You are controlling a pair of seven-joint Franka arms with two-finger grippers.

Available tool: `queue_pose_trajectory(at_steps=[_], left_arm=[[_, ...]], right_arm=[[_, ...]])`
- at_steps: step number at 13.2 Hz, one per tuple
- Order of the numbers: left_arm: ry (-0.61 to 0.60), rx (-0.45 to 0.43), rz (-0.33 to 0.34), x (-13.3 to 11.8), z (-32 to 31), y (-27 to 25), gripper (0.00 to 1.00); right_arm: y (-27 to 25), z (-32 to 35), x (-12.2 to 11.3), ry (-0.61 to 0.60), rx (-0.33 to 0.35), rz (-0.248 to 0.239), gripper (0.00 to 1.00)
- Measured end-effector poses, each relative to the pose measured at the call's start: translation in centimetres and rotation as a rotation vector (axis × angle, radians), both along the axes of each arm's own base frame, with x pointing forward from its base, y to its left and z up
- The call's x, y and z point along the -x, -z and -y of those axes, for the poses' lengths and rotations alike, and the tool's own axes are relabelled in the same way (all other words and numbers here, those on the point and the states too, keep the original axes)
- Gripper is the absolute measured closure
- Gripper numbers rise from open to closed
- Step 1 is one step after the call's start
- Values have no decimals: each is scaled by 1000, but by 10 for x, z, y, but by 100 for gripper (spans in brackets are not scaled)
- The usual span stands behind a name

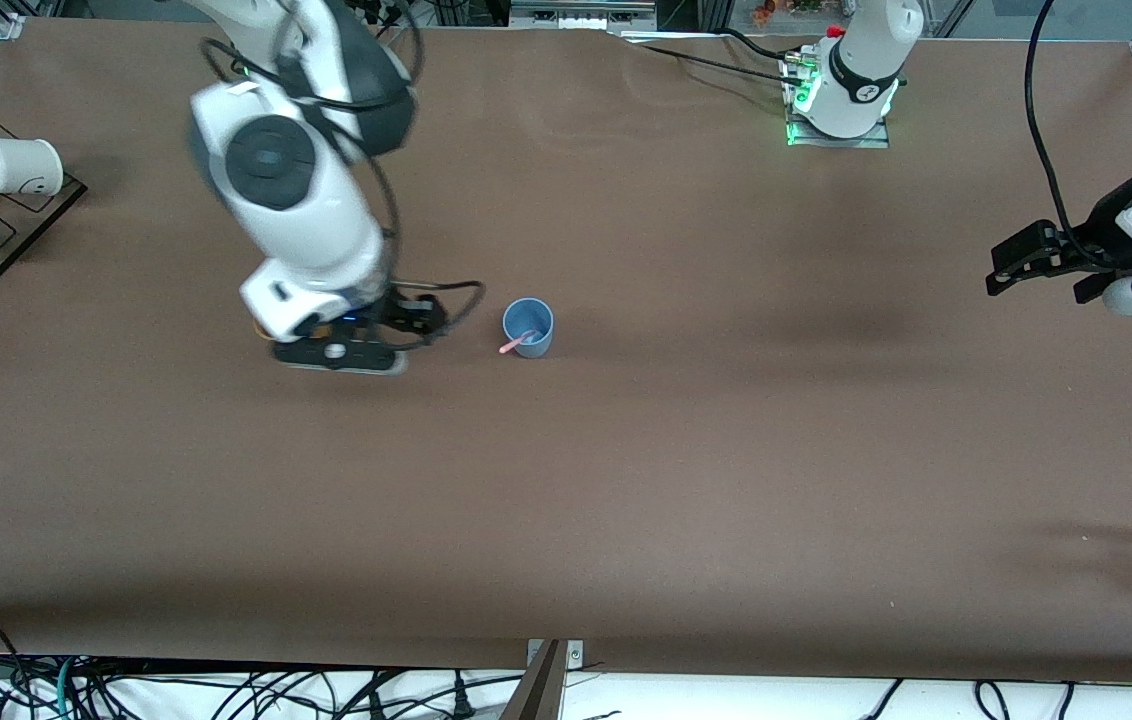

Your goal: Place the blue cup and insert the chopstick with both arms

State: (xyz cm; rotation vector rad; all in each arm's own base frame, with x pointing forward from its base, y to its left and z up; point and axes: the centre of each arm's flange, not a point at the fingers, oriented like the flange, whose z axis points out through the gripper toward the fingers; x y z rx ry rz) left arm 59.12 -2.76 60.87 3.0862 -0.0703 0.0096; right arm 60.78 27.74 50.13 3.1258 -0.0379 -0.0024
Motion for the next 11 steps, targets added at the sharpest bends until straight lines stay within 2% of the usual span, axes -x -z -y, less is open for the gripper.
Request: queue_pose_trajectory(at_steps=[3,6,9,11], left_arm=[[0,0,0,0,0,0,0],[-3,-1,-1,0,-2,1,0],[-4,-1,-4,-1,-2,2,0],[-3,-2,-29,-7,-2,17,0]], right_arm=[[-33,92,-9,-90,-19,-37,0],[-45,156,-3,-148,-18,-69,0],[-52,172,6,-164,-16,-79,0],[-56,171,9,-167,-16,-76,0]])
